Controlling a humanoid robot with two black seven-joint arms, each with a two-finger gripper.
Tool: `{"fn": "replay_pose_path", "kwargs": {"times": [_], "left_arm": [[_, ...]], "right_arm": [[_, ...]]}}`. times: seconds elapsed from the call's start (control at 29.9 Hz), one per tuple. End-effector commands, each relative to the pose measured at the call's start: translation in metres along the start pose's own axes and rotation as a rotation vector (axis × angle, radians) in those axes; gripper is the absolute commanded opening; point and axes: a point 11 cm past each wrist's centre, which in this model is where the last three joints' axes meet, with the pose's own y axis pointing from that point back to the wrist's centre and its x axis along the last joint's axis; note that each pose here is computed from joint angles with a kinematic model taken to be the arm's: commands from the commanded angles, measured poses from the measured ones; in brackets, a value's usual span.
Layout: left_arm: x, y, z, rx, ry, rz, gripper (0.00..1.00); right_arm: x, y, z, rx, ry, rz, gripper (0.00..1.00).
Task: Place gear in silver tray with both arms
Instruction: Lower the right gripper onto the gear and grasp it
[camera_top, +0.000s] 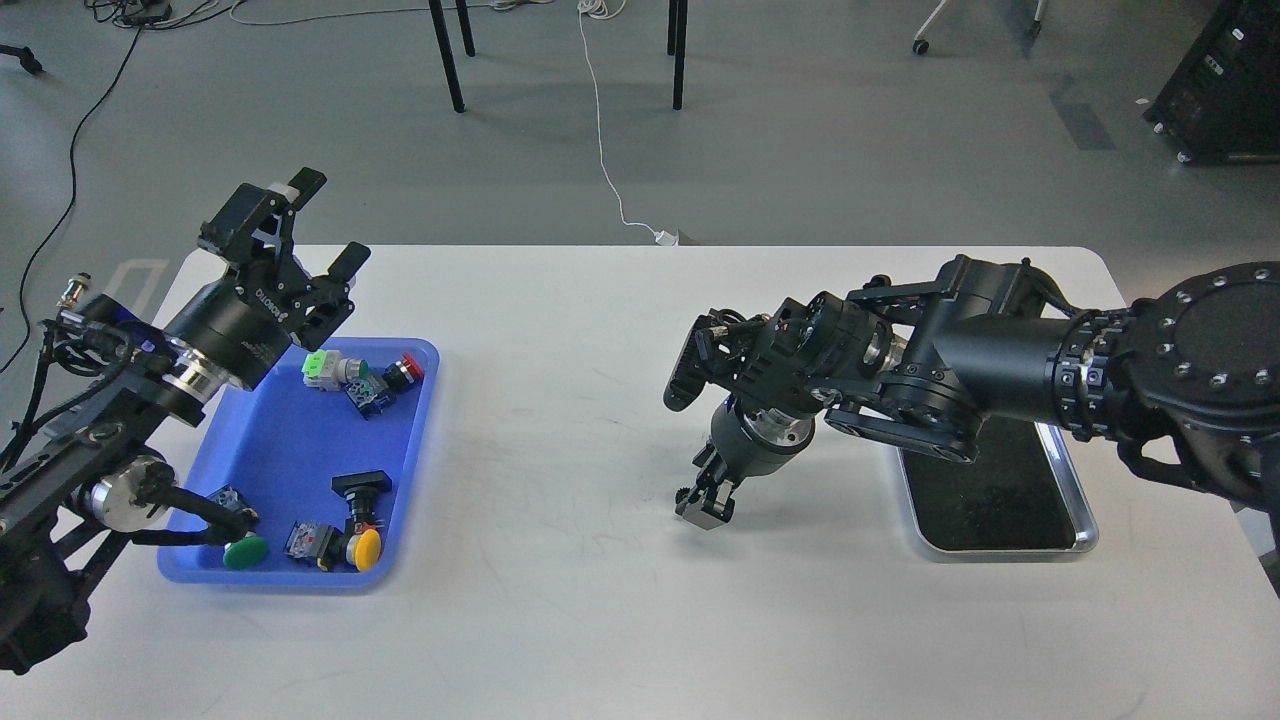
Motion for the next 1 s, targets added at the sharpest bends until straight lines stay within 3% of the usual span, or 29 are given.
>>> {"fn": "replay_pose_path", "kwargs": {"times": [0.0,0.5,0.7,0.97], "left_arm": [[0.0007,0.0002,0.0006,0.000,-0.002,0.001,0.98],[0.0003,0.0000,0.0003,-0.001,0.000,0.001,0.98],[0.0012,0.0001,0.0014,-0.003,0.000,0.002,0.98],[0.0012,0.0001,0.0014,-0.003,0.000,0.002,0.98]], "right_arm": [[0.0002,0.0000,-0.0003,0.002,-0.002,0.002,0.58],[-0.0005,-0.0022,-0.0024,0.014,-0.016,0.009,0.55],[-0.0021,-0.0055,-0.0055,0.026,-0.019,0.015,0.48],[-0.0022,-0.0056,-0.0049,0.024,-0.015,0.020,0.23]]}}
